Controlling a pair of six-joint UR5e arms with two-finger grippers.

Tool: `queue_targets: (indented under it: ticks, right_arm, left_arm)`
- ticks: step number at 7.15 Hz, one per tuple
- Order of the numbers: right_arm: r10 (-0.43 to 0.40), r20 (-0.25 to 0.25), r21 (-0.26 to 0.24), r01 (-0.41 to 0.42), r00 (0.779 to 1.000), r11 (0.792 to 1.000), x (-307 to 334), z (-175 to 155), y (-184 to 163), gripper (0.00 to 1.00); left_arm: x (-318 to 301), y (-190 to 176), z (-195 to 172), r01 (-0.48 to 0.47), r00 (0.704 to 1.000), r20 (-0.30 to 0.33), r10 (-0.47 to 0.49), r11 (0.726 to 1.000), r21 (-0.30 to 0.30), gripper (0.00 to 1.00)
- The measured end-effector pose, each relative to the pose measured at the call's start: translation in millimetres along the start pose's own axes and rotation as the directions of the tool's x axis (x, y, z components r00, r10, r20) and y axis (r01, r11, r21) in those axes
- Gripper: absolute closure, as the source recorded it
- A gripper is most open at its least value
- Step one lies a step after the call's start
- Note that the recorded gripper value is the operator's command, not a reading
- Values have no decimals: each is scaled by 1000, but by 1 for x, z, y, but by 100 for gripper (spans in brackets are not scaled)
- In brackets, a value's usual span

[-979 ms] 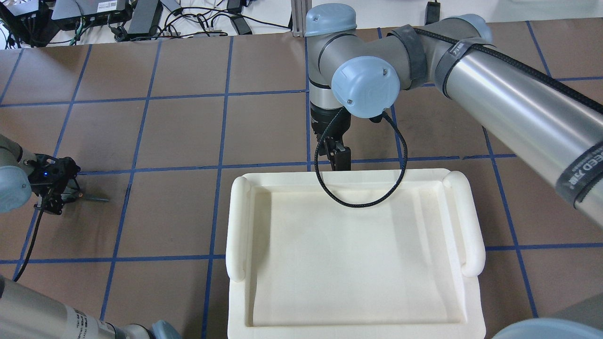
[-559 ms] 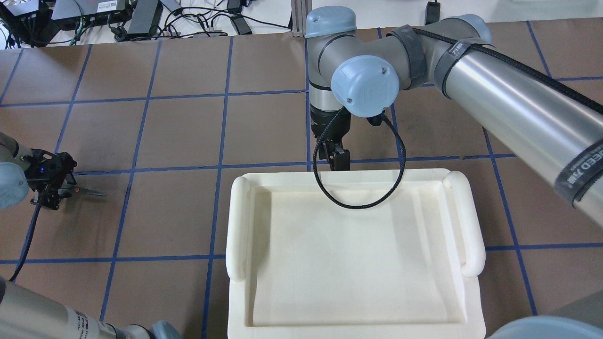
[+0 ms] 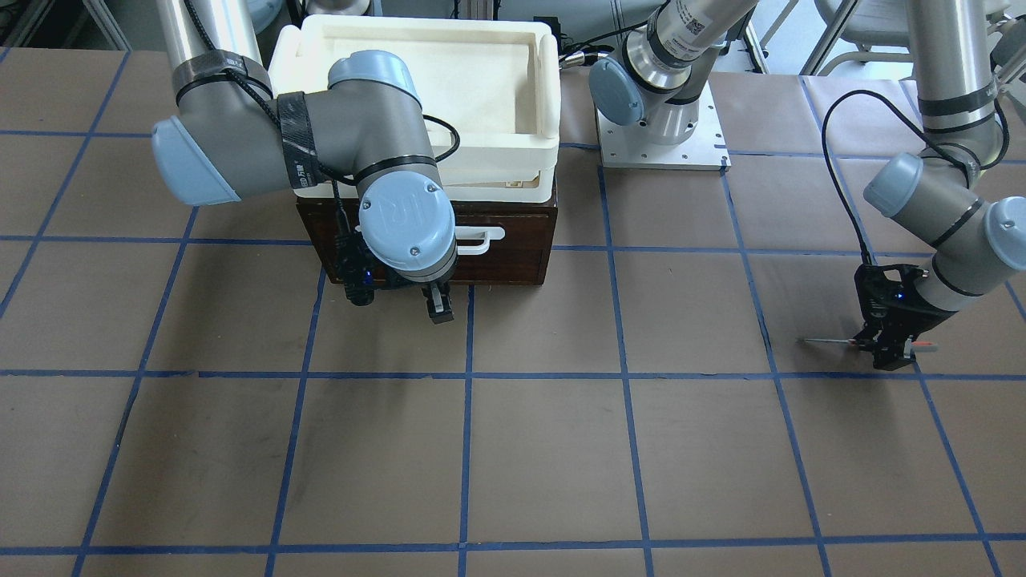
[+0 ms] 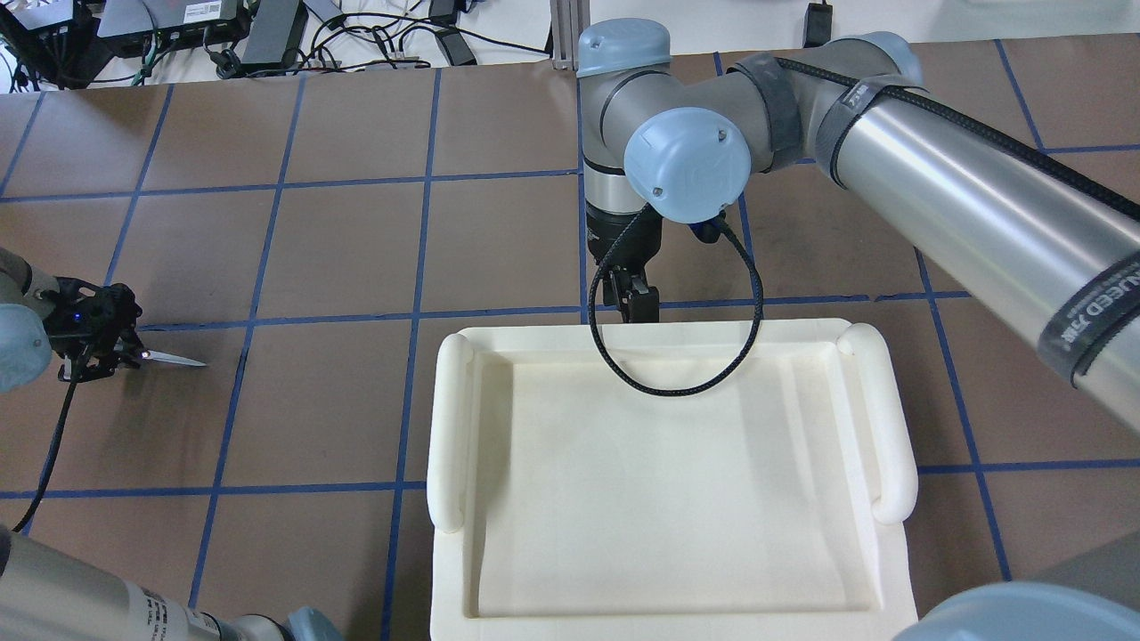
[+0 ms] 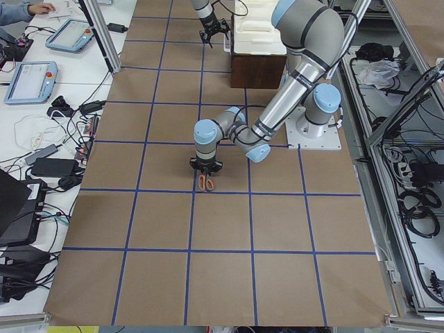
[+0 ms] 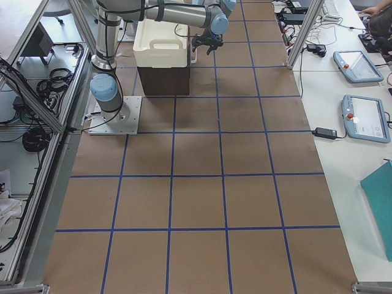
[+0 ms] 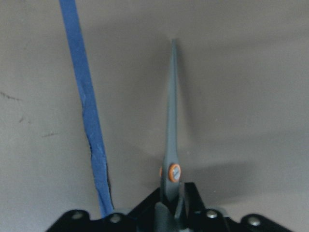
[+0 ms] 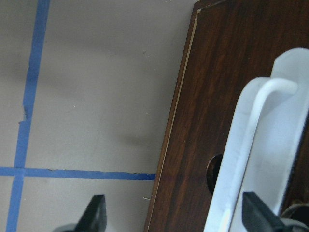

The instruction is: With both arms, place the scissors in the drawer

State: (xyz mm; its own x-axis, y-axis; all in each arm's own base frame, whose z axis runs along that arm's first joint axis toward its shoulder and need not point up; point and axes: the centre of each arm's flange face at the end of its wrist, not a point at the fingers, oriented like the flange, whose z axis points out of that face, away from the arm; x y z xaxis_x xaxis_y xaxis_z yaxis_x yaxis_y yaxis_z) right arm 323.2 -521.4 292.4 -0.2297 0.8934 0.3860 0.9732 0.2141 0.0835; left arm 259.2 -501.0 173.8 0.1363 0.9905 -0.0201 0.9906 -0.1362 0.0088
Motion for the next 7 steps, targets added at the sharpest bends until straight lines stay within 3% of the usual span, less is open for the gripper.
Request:
queue_targets:
  ticks: [1, 2, 3, 4, 7]
  right_arm:
    - [0, -2, 0, 0, 1000, 1000, -1, 1, 0, 0]
    - [1, -5, 0, -1, 1000, 1000, -2, 3, 0, 0]
    - [1, -7, 1, -1, 1000, 1000, -3, 4, 0, 0]
    - [1, -9, 1, -1, 1000, 1000, -4, 5, 0, 0]
    - [-5, -11, 1, 5, 1000, 1000, -7, 9, -1, 0]
  left_arm:
    - [0, 0, 1, -6, 1000, -2, 6, 1000, 1, 79]
    - [0, 0, 3, -11, 1000, -5, 11, 1000, 4, 61]
    - [1, -1, 5, -12, 1000, -7, 12, 1000, 7, 31]
    - [1, 0, 5, -11, 1000, -7, 11, 1000, 7, 23]
    - [-1, -5, -7, -5, 1000, -1, 5, 1000, 5, 28]
